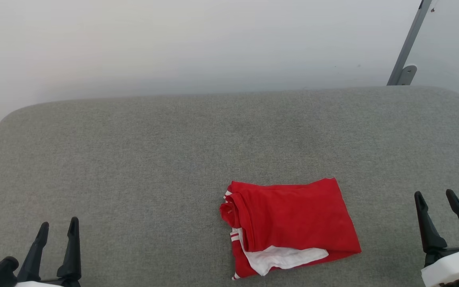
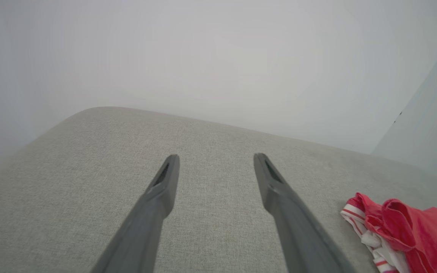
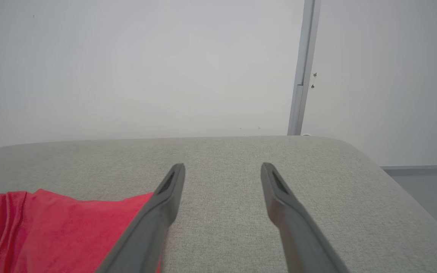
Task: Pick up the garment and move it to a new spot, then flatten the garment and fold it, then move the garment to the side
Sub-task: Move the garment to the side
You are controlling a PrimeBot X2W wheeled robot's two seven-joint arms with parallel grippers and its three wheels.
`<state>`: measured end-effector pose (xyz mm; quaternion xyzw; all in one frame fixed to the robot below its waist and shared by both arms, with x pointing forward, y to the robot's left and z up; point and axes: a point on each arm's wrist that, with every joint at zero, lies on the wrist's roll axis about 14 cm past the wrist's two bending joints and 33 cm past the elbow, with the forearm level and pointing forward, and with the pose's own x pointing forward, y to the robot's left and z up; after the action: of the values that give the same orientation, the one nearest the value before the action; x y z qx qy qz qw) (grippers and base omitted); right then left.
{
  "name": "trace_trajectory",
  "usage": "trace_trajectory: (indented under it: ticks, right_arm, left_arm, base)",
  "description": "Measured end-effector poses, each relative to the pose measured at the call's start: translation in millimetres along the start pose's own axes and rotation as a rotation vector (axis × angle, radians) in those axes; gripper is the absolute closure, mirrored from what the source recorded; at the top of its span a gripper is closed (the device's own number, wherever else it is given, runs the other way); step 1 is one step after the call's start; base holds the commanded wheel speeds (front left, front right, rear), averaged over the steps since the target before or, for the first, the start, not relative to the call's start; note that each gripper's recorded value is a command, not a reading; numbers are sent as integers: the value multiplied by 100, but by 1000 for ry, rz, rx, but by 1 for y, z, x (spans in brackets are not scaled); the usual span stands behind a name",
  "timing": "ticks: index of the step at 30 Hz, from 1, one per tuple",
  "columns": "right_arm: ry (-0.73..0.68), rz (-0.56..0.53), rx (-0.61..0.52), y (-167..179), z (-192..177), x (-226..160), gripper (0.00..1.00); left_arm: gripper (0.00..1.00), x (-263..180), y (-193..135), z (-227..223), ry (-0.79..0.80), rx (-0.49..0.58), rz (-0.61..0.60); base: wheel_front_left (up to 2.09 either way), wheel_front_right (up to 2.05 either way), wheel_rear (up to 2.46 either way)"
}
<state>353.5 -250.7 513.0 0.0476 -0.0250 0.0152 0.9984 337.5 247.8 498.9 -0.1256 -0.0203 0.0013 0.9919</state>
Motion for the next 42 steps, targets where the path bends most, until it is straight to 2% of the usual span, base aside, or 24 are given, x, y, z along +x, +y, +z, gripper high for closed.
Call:
trace_trajectory:
  ticks: [8, 14, 19, 24, 33, 38, 42]
  right_arm:
    - [37, 19, 8, 7, -7, 3, 0]
    - [114, 90, 22, 26, -14, 19, 0]
    - [271, 179, 27, 46, -33, 32, 0]
    - [406, 229, -2, 52, -51, 42, 0]
    - [758, 329, -46, 70, -105, 41, 0]
    - [958, 365, -57, 79, -134, 29, 0]
    - [1065, 360, -44, 81, -145, 33, 0]
  left_arm:
    - [0, 1, -4, -2, 5, -5, -11]
    - [0, 1, -4, 2, -7, -6, -11]
    - [0, -4, 1, 0, 0, -10, 8]
    - [0, -6, 2, -4, 10, -17, 17]
    - [0, -11, 13, -10, 31, -33, 64]
    - [0, -13, 18, -14, 44, -42, 84]
    - [0, -11, 19, -15, 45, -49, 91]
  base:
    - [0, 0, 0]
    - [0, 0, 0]
    - [0, 0, 0]
    - [0, 0, 0]
    - [0, 0, 0]
    - [0, 0, 0]
    - [0, 0, 0]
